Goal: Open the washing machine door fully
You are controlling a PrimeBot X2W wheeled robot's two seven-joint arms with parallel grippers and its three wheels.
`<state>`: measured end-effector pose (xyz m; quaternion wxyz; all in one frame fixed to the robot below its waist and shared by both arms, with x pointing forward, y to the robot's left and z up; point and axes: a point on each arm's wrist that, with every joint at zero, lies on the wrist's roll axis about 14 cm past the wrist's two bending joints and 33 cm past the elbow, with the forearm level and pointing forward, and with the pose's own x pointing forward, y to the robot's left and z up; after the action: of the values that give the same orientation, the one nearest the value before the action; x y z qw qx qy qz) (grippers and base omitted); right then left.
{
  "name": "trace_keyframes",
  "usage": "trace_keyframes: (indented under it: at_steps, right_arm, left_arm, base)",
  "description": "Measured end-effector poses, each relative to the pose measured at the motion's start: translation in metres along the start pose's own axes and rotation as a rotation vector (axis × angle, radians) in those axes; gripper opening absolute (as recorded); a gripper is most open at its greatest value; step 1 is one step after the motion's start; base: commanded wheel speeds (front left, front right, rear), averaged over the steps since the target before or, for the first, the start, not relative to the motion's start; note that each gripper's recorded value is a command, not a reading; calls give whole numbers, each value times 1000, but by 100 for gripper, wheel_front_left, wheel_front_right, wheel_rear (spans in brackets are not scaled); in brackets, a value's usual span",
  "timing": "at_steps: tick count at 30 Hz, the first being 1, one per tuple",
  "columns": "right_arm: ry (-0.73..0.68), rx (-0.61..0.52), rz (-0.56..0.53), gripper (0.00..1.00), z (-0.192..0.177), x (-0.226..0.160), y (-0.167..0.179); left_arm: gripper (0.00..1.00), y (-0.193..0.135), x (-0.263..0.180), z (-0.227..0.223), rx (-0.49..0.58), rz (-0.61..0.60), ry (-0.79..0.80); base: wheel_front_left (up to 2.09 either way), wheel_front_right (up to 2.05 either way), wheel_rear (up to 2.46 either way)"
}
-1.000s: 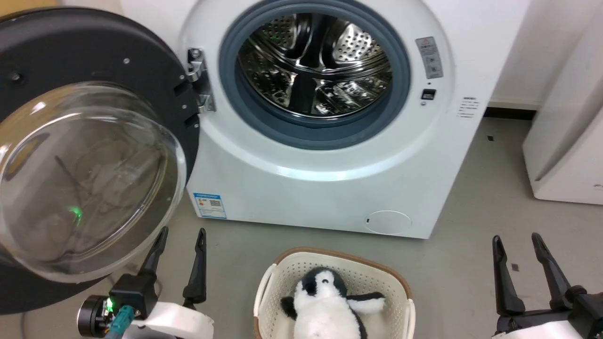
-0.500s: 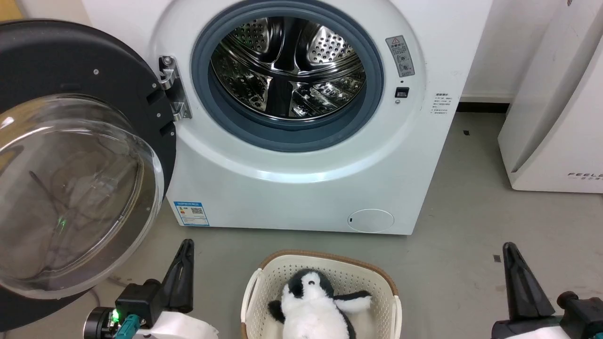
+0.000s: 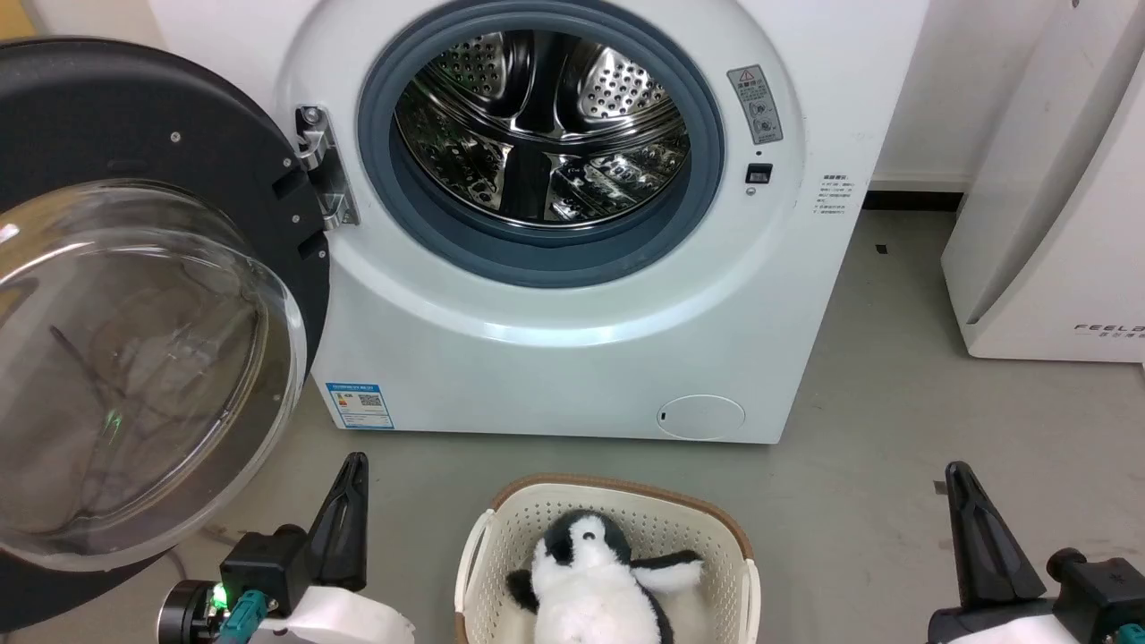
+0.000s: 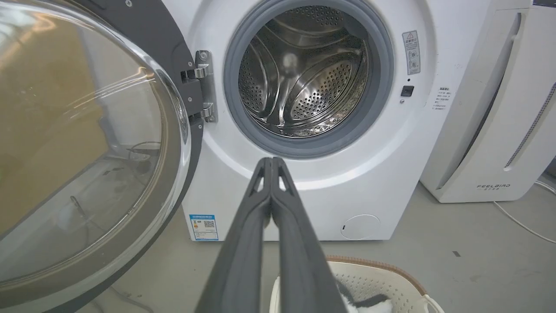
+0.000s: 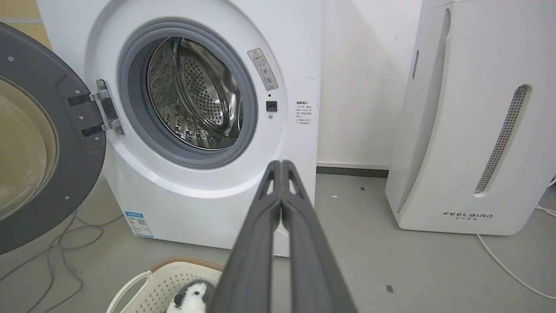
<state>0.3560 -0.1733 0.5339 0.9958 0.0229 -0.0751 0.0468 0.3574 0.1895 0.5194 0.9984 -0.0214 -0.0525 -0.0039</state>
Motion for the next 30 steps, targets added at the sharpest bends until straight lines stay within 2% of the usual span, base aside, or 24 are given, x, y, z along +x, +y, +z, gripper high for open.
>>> trace_keyframes:
  at_steps: [30]
  right_arm:
    - [51, -16, 11, 0, -5, 2, 3]
  left_arm:
    - [0, -4, 6, 3, 25, -3, 26]
  base:
    - [0, 0, 0]
